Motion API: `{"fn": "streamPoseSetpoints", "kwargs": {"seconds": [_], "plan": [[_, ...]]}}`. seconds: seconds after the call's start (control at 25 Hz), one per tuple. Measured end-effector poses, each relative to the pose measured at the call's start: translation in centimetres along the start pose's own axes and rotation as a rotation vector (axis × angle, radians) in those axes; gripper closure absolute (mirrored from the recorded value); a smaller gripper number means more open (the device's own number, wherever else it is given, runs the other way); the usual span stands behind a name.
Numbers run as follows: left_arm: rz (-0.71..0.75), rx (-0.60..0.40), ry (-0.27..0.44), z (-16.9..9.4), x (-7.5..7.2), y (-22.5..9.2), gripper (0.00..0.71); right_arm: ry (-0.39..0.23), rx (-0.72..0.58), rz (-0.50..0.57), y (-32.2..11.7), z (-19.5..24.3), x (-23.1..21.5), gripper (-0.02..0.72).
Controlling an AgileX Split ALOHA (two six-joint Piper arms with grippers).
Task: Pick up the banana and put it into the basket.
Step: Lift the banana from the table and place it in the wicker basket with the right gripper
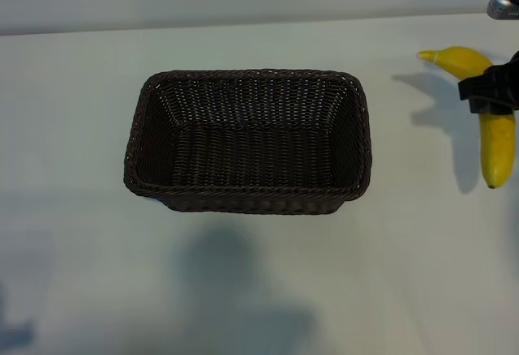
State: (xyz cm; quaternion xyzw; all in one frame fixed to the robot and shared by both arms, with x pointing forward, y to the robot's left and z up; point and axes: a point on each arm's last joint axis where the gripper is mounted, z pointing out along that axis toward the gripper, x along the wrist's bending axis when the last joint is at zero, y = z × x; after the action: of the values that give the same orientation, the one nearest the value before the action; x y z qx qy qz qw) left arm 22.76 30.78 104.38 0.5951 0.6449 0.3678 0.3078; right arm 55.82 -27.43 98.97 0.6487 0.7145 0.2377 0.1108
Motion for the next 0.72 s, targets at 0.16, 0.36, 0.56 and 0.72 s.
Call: {"fn": "streamPoseSetpoints", "kwargs": {"seconds": [0.16,0.36,0.56,0.72], "plan": [[0.000,0.000,0.000,0.0,0.0,0.0,0.169,0.048,-0.026,-0.057,0.2,0.2,1.8,0.273],[0.000,0.001,0.000,0.0,0.0,0.0,0.169,0.102,-0.056,-0.145,0.5,0.4,5.2,0.273],[0.000,0.001,0.000,0.0,0.0,0.0,0.169,0.163,-0.113,-0.232,1.9,-0.6,9.0,0.273],[0.000,0.001,0.000,0.0,0.0,0.0,0.169,0.213,-0.169,-0.287,2.7,-1.5,11.9,0.273]]}}
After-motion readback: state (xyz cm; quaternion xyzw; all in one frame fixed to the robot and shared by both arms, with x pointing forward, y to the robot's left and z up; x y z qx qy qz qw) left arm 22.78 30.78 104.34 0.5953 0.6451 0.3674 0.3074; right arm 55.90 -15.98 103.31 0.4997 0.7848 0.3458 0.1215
